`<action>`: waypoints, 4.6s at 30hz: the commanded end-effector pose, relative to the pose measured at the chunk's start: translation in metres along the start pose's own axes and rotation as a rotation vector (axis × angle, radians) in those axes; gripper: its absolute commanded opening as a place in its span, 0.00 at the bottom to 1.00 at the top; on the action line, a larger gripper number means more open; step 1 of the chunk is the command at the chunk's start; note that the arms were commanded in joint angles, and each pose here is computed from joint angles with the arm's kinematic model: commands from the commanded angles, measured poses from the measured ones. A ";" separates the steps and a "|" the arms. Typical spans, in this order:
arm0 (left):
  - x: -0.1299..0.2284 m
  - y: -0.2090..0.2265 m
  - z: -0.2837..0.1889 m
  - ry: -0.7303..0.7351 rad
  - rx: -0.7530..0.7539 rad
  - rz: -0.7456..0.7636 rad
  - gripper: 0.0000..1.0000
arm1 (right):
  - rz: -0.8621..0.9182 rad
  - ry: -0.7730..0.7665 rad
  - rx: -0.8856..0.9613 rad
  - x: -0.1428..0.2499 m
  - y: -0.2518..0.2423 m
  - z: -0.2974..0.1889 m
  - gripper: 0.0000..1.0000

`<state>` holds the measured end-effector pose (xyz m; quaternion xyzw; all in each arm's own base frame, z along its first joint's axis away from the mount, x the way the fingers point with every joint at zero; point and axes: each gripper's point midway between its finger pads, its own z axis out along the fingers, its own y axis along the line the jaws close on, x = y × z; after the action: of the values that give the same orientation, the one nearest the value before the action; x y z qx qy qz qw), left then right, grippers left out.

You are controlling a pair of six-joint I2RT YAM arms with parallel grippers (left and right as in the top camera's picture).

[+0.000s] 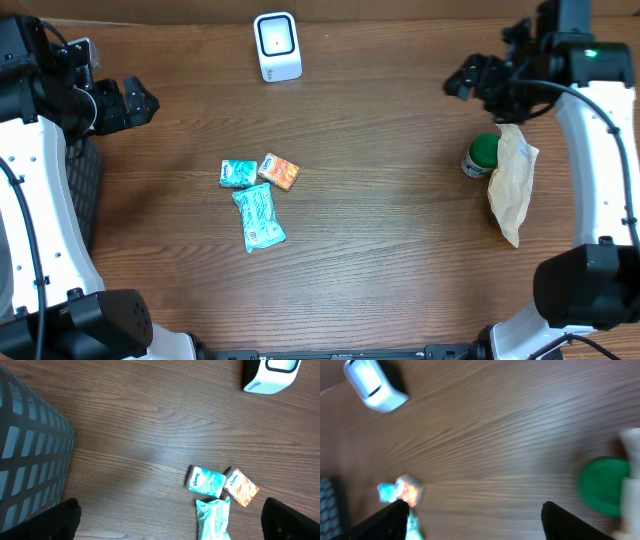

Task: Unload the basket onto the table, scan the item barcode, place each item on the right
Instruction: 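Release the bag and move the right gripper to the orange tissue pack, then grasp the orange tissue pack with the right gripper, then lift the orange tissue pack with the right gripper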

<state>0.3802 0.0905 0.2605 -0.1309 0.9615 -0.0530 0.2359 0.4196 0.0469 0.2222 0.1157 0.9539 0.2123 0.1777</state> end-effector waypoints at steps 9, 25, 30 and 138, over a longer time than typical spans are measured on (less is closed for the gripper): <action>-0.001 -0.001 0.001 0.001 0.008 0.015 1.00 | -0.123 0.102 -0.068 0.054 0.093 0.058 0.72; -0.001 -0.002 0.001 0.001 0.009 0.016 1.00 | -0.236 0.174 -0.054 0.136 0.186 0.188 0.50; -0.001 -0.002 0.001 0.001 0.009 0.016 1.00 | -0.252 0.203 -0.017 0.152 0.180 0.223 0.50; -0.001 -0.002 0.001 0.002 0.009 0.017 0.99 | -0.522 0.321 -0.221 0.124 0.111 0.201 0.43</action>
<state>0.3802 0.0905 0.2605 -0.1309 0.9615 -0.0530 0.2359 0.3885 0.2554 0.0458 -0.1976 0.9372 0.2786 0.0707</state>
